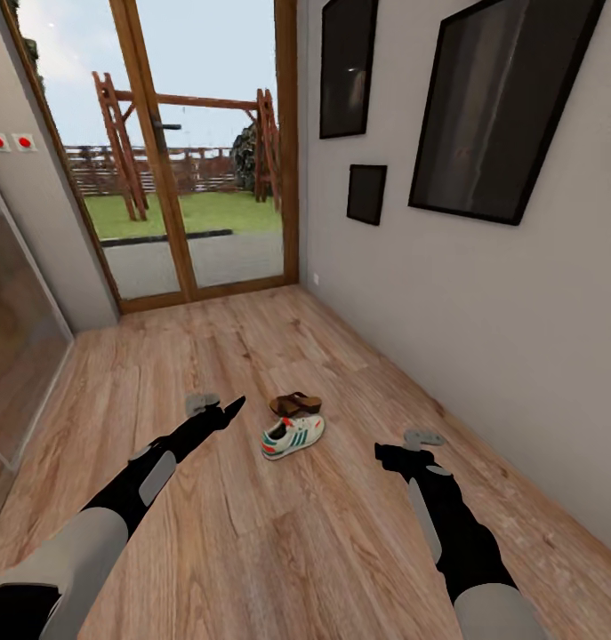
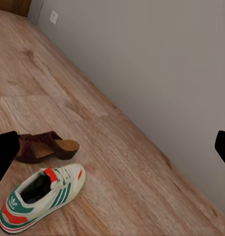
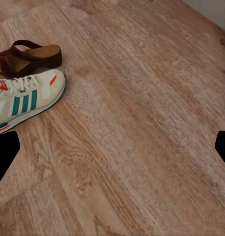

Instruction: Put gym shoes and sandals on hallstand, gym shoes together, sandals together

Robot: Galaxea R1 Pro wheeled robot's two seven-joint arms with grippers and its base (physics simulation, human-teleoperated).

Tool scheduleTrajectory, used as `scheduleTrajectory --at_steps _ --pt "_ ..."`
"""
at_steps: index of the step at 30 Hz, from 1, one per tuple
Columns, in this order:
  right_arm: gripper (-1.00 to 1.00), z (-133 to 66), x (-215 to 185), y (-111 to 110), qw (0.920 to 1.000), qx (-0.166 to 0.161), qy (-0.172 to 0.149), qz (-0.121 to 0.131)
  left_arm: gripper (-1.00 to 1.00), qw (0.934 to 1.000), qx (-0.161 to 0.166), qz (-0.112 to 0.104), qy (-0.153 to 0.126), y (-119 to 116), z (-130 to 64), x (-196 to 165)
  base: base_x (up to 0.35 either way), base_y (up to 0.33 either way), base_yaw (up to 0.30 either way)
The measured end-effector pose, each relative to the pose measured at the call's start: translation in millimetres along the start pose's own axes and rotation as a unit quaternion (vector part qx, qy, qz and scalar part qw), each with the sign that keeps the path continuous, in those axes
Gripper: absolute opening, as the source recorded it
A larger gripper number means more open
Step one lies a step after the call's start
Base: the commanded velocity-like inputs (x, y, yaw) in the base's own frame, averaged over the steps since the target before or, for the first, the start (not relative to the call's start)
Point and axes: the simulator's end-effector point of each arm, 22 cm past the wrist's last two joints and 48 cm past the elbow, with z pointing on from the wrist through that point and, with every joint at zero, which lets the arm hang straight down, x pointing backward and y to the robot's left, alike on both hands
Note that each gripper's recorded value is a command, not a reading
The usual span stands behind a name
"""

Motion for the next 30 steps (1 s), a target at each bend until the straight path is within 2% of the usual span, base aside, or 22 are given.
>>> scheduleTrajectory --at_steps 13,30 --pt "1.0 0.1 0.1 0.2 1.0 0.0 0.0 0.0 1.0 1.0 0.001 0.0 0.0 -0.2 0.0 0.2 0.214 0.26 -0.252" --pt "1.0 0.2 0.2 -0.2 1.0 0.0 0.0 0.0 1.0 1.0 0.001 0.0 0.0 -0.2 0.1 0.2 0.118 0.305 -0.252"
